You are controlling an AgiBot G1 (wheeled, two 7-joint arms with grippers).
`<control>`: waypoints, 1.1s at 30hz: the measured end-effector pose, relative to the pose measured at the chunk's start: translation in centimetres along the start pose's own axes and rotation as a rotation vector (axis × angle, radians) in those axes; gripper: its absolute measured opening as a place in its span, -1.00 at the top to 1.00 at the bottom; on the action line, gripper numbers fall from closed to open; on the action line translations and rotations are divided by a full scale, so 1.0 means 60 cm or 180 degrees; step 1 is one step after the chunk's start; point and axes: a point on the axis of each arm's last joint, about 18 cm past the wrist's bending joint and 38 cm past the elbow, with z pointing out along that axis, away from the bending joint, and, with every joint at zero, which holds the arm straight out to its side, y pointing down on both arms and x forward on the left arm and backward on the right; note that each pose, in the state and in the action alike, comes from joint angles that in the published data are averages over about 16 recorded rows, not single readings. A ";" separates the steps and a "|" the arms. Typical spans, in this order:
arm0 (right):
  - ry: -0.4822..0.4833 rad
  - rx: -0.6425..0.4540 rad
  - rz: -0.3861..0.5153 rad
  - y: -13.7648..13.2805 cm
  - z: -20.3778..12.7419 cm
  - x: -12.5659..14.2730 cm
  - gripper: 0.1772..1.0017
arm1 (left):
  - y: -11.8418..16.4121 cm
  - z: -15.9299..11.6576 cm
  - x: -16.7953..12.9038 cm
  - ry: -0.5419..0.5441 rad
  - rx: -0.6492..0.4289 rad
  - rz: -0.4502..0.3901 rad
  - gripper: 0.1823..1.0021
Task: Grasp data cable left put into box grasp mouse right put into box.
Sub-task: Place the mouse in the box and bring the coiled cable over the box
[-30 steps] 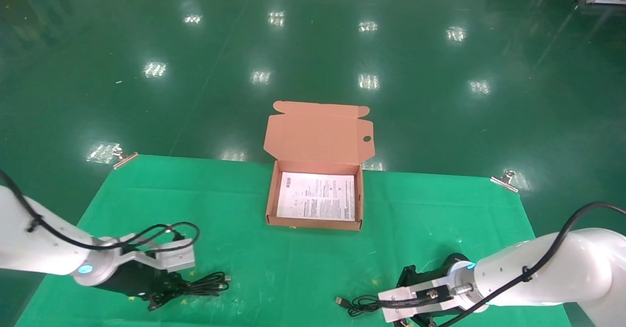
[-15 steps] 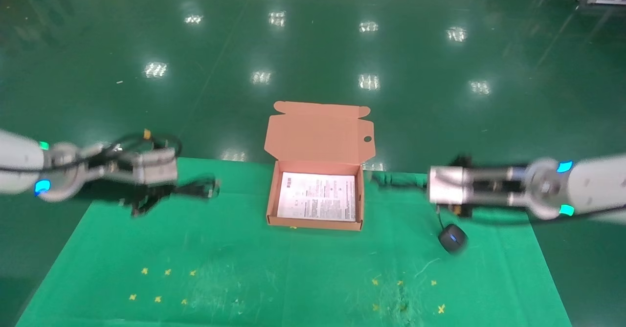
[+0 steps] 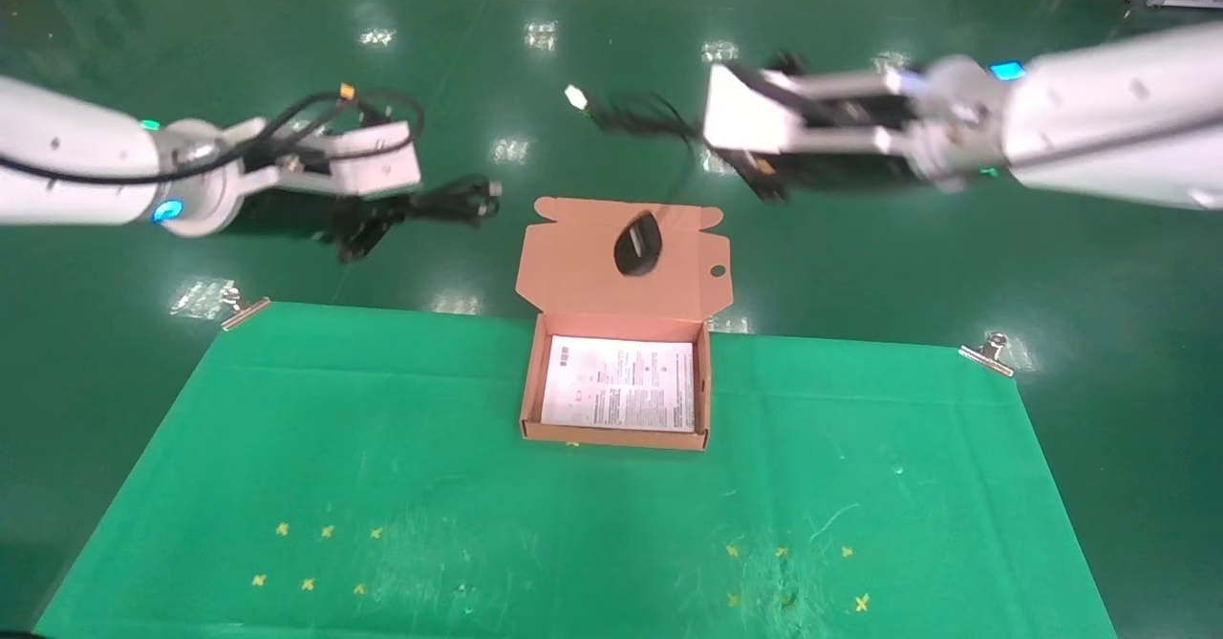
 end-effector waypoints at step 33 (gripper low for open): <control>-0.0132 0.0308 -0.0101 -0.083 0.116 -0.019 0.93 | 0.055 -0.053 -0.032 -0.0190 -0.0419 -0.0056 0.89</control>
